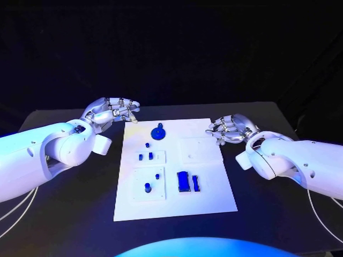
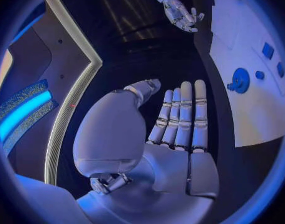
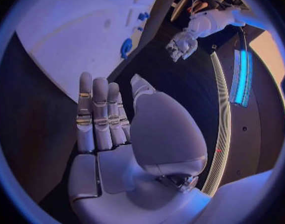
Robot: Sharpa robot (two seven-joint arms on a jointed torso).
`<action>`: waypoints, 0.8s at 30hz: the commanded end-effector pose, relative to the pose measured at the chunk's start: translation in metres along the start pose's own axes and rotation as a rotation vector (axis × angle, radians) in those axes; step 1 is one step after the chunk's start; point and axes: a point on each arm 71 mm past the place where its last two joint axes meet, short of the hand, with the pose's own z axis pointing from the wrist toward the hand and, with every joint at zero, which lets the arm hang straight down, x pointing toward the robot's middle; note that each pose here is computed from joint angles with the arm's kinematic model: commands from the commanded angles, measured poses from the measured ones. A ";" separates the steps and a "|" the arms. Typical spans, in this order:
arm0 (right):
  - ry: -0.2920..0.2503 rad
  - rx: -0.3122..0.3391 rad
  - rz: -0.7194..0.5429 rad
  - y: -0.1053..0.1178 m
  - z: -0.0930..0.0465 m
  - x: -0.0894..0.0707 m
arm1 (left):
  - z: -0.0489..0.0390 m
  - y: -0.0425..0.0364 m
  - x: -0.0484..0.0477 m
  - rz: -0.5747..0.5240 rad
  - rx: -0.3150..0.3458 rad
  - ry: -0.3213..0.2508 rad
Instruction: Assemble the parts on the task board
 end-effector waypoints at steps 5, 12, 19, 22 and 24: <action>-0.040 -0.115 0.236 0.001 0.035 -0.009 | 0.0190 0.0048 -0.0151 -0.067 0.106 -0.239; -0.080 -0.071 0.177 -0.002 0.047 -0.009 | 0.0286 0.0125 -0.0100 -0.046 0.065 -0.202; -0.101 -0.098 0.257 0.009 0.040 0.002 | 0.0245 0.0159 0.0007 -0.041 0.062 -0.231; -0.123 -0.119 0.334 0.019 0.032 0.013 | 0.0197 0.0189 0.0116 -0.035 0.059 -0.261; -0.140 -0.129 0.387 0.027 0.025 0.020 | 0.0160 0.0208 0.0196 -0.030 0.057 -0.283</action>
